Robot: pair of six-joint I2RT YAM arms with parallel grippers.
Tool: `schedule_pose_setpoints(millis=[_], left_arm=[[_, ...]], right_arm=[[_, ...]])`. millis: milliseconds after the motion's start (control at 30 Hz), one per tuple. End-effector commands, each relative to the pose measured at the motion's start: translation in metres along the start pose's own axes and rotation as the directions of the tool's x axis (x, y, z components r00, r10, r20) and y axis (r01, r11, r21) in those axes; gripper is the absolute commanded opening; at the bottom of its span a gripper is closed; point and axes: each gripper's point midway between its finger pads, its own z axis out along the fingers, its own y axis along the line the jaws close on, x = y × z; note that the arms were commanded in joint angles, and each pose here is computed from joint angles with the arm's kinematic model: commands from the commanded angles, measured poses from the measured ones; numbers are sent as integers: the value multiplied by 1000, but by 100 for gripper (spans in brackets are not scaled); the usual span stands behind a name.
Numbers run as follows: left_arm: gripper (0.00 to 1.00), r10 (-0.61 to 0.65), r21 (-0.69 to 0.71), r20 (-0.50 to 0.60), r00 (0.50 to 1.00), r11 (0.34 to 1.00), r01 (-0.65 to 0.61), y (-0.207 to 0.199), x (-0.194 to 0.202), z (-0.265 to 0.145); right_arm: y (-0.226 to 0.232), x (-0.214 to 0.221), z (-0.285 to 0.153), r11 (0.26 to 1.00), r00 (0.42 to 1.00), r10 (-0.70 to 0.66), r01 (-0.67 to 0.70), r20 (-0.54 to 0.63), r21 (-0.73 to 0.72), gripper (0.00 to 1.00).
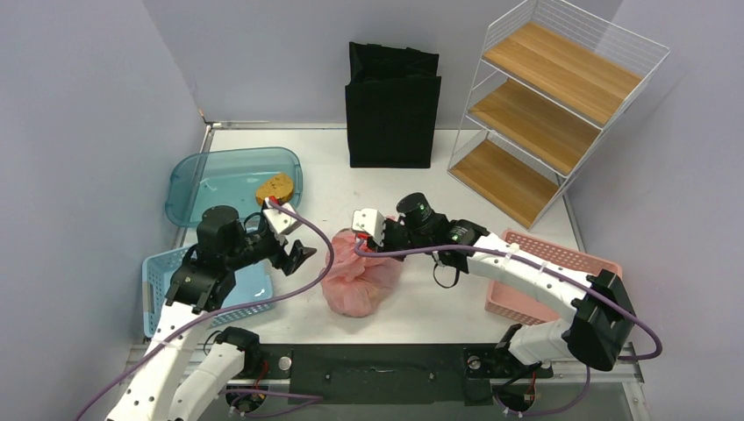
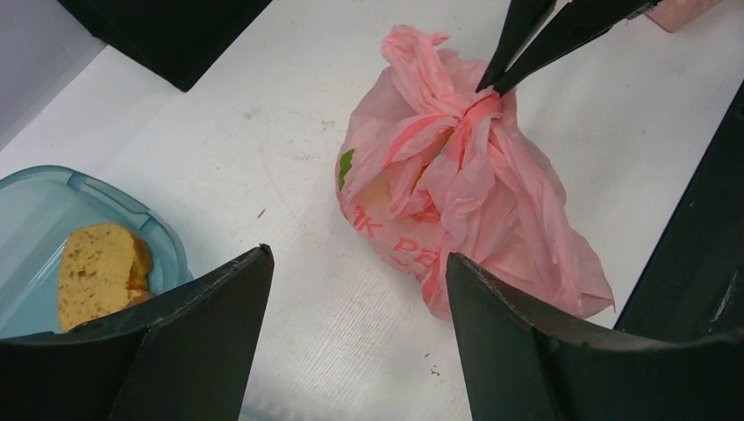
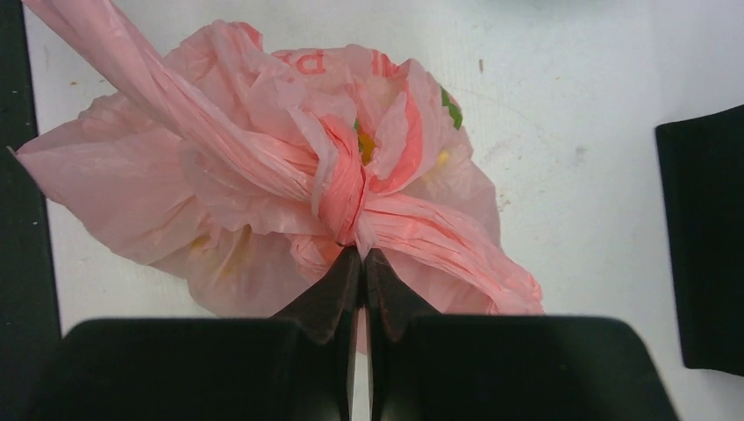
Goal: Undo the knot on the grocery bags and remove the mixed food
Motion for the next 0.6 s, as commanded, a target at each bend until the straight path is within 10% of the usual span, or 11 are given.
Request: schedule_pose_setpoints(millis=[0, 567], left_arm=[[70, 42, 55, 84, 996, 997, -47, -2, -20, 8], [43, 188, 188, 231, 955, 954, -233, -11, -80, 36]], right_arm=[[-39, -60, -26, 972, 973, -187, 162, 137, 173, 0], [-41, -100, -49, 955, 923, -235, 161, 305, 249, 0]])
